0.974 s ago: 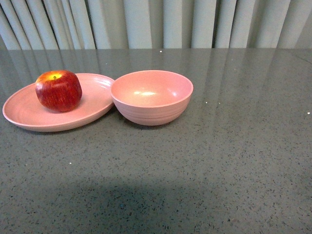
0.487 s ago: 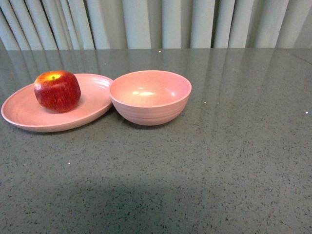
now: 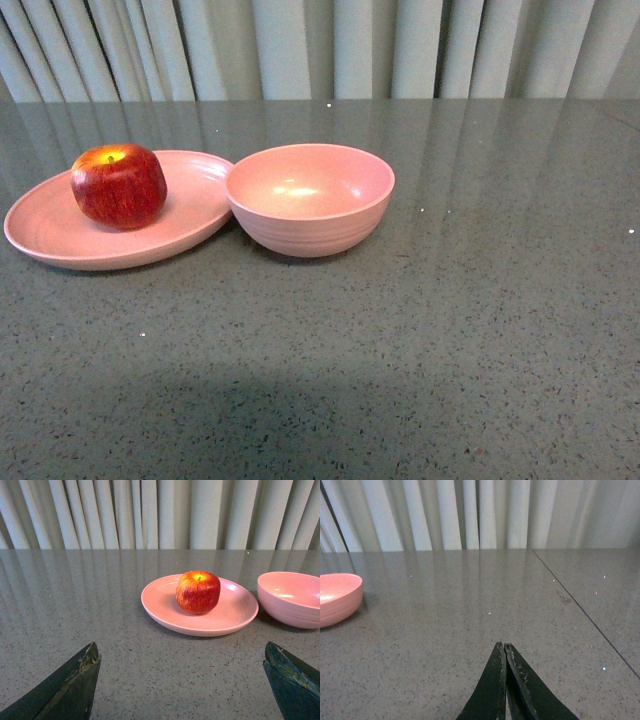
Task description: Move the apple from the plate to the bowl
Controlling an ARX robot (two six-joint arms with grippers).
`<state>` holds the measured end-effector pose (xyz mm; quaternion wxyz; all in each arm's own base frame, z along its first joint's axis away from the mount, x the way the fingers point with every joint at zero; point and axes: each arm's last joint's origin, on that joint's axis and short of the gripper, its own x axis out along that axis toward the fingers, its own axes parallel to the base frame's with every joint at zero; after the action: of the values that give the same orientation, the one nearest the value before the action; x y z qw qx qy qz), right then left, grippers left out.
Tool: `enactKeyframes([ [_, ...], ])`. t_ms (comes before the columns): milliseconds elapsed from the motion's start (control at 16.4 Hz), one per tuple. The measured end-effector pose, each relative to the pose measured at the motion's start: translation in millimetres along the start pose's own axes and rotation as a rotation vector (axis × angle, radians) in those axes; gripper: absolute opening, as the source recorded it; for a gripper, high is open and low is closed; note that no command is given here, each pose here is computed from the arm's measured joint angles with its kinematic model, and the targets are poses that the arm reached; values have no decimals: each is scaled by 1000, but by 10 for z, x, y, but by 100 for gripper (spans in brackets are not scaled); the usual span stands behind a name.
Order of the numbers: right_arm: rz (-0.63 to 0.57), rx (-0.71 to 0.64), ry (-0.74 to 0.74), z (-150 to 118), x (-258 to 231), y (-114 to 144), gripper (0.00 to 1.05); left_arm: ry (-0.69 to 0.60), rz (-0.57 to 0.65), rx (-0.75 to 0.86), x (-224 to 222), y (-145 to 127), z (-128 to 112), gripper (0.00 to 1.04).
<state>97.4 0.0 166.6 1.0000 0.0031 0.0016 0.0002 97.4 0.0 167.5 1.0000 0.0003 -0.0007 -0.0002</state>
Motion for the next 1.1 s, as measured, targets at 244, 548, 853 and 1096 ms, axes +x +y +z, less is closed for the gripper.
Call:
enactKeyframes([
  [244,0,0,-7,6,-2,0,6,0,0,0,0,0,0,98],
  [548,0,0,-7,6,-2,0,63,0,1,0,0,0,0,98],
  [853,0,0,-7,6,-2,0,98,0,0,0,0,0,0,98],
  [1096,0,0,-7,6,-2,0,98,0,0,0,0,0,0,98],
])
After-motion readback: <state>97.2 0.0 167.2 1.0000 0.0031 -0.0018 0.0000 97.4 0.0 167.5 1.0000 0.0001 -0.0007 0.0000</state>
